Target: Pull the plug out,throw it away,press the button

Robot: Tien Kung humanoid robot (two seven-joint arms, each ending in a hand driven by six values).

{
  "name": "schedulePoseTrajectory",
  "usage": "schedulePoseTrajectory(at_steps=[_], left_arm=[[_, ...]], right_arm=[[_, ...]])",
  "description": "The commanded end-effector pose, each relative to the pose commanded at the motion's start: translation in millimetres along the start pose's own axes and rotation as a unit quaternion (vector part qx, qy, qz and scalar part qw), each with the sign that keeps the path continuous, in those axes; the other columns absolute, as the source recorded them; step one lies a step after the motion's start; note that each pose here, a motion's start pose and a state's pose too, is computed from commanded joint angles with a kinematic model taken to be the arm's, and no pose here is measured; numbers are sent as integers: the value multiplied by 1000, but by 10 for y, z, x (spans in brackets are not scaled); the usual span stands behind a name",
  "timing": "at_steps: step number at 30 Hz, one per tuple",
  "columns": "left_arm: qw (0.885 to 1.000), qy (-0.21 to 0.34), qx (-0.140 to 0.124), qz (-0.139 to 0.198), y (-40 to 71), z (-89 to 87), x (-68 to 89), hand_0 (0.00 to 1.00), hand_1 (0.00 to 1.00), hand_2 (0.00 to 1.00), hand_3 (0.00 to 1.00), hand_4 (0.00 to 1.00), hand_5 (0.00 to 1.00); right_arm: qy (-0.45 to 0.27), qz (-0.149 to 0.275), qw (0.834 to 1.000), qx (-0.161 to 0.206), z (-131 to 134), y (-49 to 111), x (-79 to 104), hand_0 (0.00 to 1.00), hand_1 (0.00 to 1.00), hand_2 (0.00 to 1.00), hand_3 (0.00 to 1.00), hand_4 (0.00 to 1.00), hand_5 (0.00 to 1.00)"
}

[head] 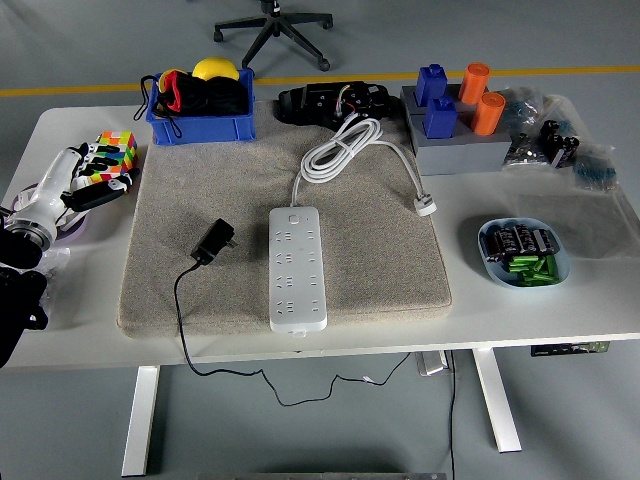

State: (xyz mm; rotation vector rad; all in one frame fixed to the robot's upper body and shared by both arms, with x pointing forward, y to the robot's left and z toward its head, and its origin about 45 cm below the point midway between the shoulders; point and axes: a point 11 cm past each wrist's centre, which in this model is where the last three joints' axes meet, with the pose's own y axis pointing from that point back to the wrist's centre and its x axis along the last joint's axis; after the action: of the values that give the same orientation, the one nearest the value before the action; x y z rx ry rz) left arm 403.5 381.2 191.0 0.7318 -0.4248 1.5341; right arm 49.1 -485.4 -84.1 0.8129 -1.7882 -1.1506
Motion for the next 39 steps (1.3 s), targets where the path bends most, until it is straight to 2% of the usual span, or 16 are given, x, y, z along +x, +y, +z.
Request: schedulePoseTrajectory(at_steps=[39], left_arm=[[1000,-2,-2,-5,17,3,-32,780,756,707,750,770,448]], right_arm=[[1,1,1000,-3,37,-2,6,750,666,655,621,675,516]])
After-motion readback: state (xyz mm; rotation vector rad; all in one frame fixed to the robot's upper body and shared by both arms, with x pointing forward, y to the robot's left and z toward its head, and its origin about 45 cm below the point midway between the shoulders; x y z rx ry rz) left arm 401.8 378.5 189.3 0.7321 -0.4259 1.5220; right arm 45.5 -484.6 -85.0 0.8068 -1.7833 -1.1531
